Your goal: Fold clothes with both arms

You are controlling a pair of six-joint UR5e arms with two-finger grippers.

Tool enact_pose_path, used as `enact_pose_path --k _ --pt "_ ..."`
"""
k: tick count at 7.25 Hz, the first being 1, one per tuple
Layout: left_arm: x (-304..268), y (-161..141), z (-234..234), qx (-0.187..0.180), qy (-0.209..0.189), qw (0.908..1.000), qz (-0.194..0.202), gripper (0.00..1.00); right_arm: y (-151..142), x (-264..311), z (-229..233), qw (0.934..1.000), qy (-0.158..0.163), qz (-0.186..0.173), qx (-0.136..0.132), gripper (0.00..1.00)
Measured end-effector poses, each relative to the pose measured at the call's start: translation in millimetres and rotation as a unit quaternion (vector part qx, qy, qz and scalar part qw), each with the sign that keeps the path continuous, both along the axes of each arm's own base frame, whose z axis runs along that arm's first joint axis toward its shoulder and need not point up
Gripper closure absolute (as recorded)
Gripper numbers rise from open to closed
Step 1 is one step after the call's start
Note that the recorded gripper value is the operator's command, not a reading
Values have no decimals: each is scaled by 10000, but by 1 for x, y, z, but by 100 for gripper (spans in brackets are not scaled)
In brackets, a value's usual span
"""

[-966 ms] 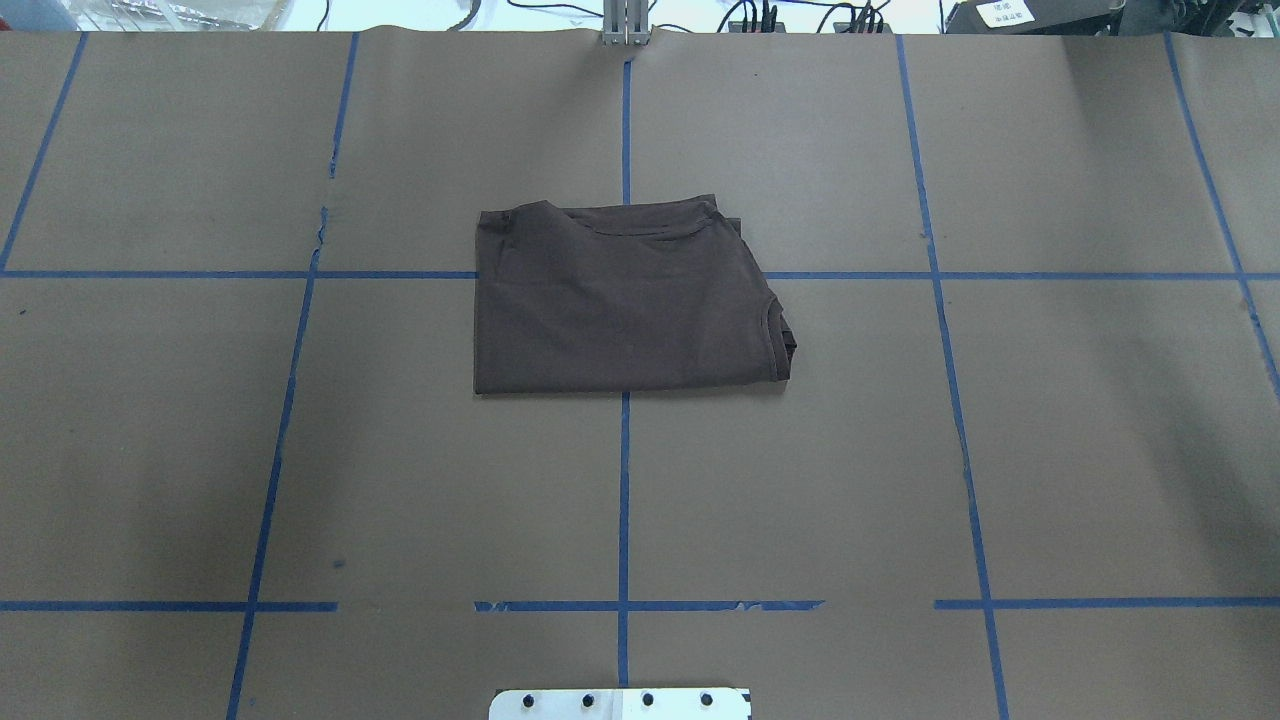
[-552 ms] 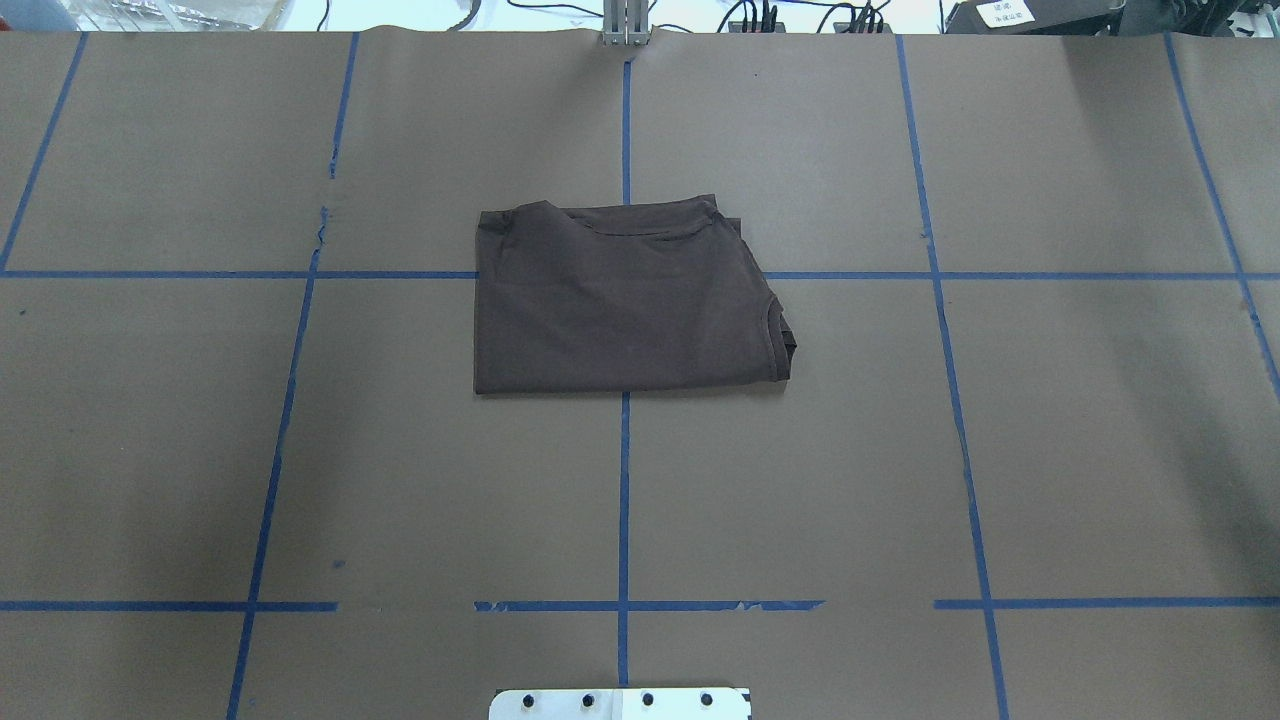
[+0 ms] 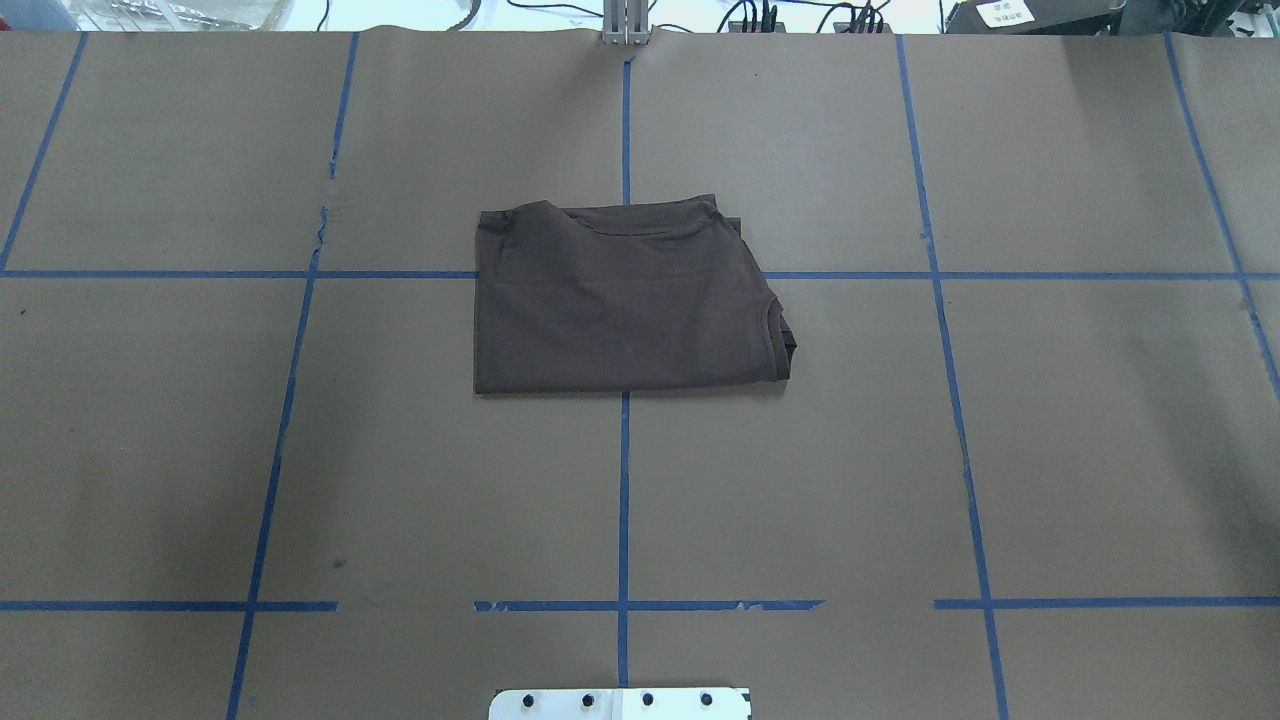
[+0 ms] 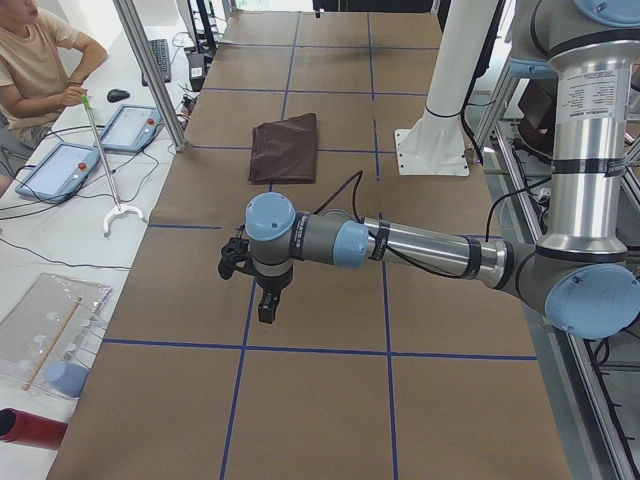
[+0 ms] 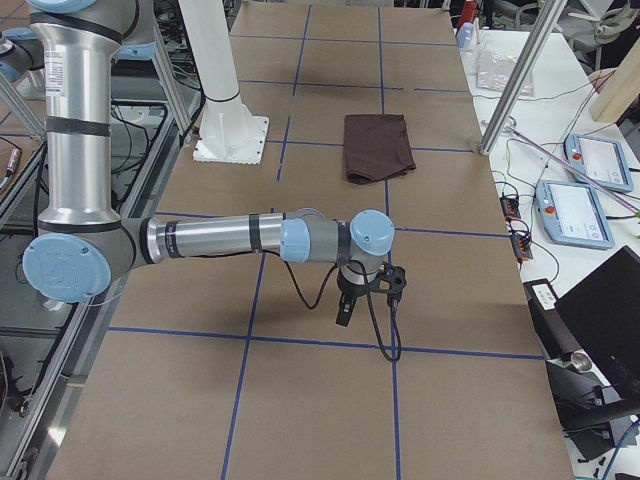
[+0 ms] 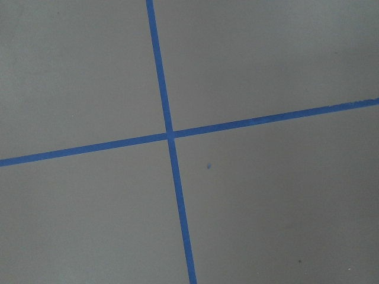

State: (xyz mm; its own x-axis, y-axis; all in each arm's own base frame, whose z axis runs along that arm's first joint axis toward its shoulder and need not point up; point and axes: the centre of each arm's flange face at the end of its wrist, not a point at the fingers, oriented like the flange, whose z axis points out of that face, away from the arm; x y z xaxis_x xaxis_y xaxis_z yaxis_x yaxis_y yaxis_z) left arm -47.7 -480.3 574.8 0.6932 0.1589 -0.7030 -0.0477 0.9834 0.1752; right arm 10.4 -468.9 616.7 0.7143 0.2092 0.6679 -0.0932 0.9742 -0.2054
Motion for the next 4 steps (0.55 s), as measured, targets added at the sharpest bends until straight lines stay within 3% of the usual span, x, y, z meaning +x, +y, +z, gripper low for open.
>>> enact_pose_path --k 4 --pt "-1 7 23 -277 -19 9996 -13 0 0 0 0 10000 -8 -8 9 0"
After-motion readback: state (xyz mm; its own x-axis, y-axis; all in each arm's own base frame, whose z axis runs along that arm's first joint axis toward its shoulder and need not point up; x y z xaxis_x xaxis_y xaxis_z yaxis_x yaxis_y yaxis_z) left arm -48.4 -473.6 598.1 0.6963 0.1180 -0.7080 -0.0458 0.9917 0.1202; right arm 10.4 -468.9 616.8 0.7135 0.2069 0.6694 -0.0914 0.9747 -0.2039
